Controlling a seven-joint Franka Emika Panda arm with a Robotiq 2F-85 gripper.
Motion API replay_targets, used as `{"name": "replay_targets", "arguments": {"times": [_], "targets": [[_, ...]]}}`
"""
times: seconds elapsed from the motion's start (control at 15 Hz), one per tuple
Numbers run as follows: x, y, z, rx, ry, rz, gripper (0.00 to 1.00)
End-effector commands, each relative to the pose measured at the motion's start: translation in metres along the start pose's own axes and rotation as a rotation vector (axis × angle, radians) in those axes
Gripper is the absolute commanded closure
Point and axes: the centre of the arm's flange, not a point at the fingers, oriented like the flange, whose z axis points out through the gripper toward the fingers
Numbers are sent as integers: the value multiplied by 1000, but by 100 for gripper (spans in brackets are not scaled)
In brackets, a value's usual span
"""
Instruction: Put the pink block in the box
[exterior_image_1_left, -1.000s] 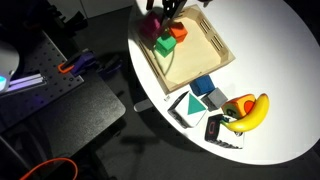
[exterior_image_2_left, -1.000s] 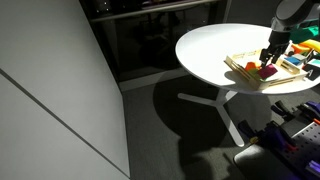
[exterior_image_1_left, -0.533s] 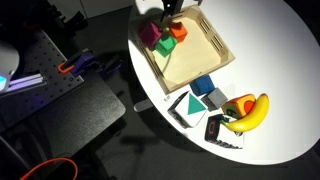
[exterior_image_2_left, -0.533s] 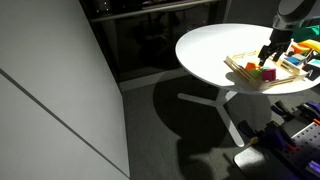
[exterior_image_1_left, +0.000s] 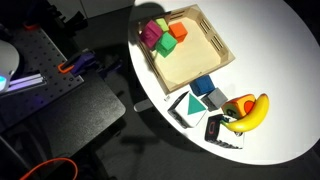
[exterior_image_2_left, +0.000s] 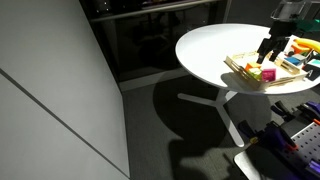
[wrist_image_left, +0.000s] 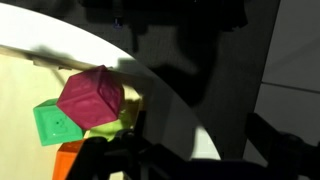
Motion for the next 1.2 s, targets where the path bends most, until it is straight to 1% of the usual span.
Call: {"name": "replay_targets", "arguments": {"times": [0.0,0.13,0.27,0.53,0.67,0.8,0.87,1.13], "targets": [[-24,-22,-23,16,-55,-18,0],[-33,-31,-32,-2,-74,-6,0],[-41,-39,-41,-45,-59,19,0],[-55,-52,-56,-145,14,78,0],[-61,-57,-62,-181,52,101,0],[-64,-58,-66,-193,77,119,0],[-50,-52,-61,-165,37,92,0],[-56,-54,-65,-171,59,103,0]]}}
